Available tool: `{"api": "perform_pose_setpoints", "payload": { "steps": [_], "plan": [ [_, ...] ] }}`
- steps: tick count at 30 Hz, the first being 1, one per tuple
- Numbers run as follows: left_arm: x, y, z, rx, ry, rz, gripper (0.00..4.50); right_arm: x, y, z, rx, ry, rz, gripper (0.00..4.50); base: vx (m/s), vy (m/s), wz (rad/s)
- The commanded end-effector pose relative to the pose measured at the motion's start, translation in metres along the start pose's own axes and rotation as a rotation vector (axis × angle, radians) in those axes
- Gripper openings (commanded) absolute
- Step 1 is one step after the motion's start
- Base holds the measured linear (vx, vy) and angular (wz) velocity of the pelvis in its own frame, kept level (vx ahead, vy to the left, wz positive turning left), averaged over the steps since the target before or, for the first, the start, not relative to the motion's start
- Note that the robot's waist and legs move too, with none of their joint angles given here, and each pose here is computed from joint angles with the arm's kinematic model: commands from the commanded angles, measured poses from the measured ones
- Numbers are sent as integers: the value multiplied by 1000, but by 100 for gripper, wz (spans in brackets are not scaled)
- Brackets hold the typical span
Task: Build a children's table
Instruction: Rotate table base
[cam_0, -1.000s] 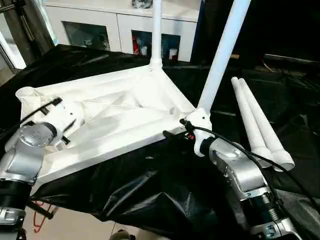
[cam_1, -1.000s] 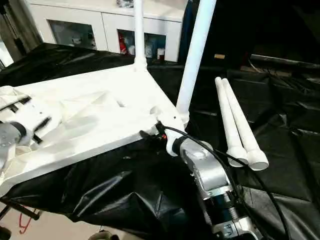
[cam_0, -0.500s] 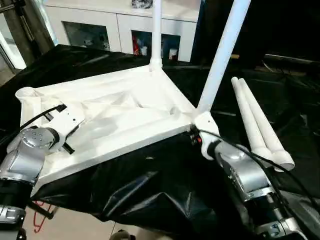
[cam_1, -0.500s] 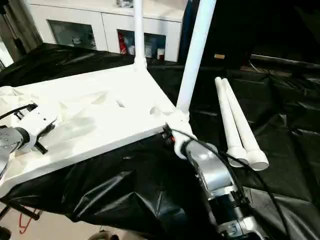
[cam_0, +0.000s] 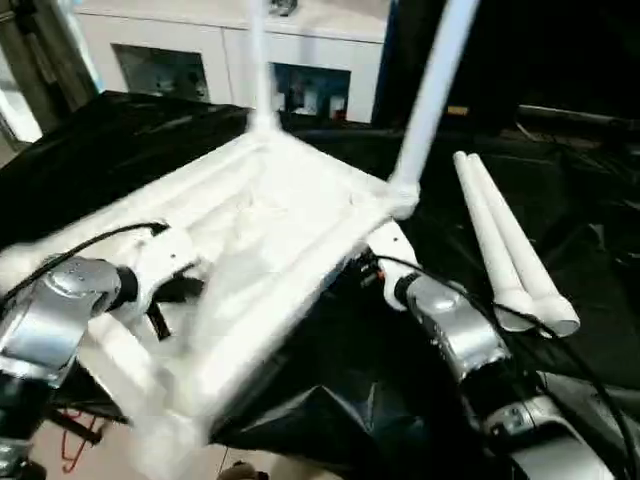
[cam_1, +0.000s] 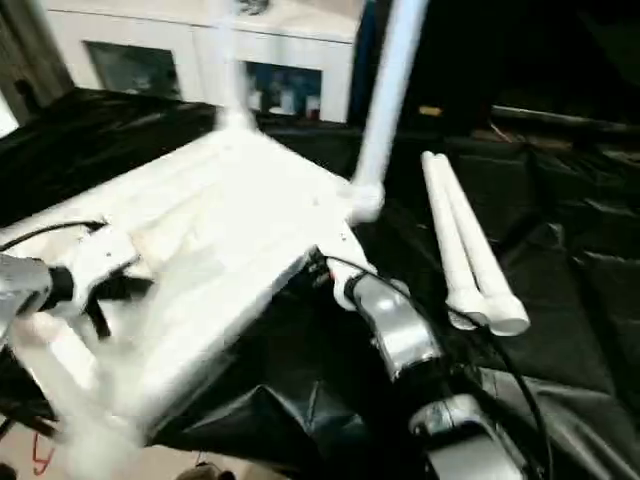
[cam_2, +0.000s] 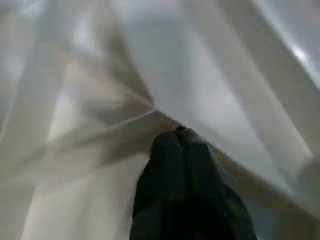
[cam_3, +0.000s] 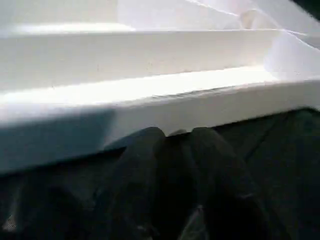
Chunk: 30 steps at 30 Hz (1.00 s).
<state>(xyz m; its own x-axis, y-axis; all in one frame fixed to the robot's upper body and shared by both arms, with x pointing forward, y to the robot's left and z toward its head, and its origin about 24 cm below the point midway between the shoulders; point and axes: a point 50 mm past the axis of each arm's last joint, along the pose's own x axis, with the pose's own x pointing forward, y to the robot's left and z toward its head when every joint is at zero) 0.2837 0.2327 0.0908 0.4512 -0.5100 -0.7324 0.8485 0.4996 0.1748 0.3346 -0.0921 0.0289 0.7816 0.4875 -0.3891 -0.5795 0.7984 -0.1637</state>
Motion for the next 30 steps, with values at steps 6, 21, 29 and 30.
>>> {"api": "perform_pose_setpoints", "payload": {
  "steps": [6,21,29,30],
  "plan": [
    [26,-31,31,82,-96,-278,0,5,5,19,-30,-88,57,58,0,0,0],
    [55,36,56,105,-94,190,0,0,4,17,-26,-121,45,0,0,0,0],
    [68,56,51,130,-102,496,0,-9,-8,20,-23,-146,7,0,0,0,0],
    [68,57,54,147,-126,519,0,-12,-11,22,-26,-155,2,0,0,0,0]
  ]
}}
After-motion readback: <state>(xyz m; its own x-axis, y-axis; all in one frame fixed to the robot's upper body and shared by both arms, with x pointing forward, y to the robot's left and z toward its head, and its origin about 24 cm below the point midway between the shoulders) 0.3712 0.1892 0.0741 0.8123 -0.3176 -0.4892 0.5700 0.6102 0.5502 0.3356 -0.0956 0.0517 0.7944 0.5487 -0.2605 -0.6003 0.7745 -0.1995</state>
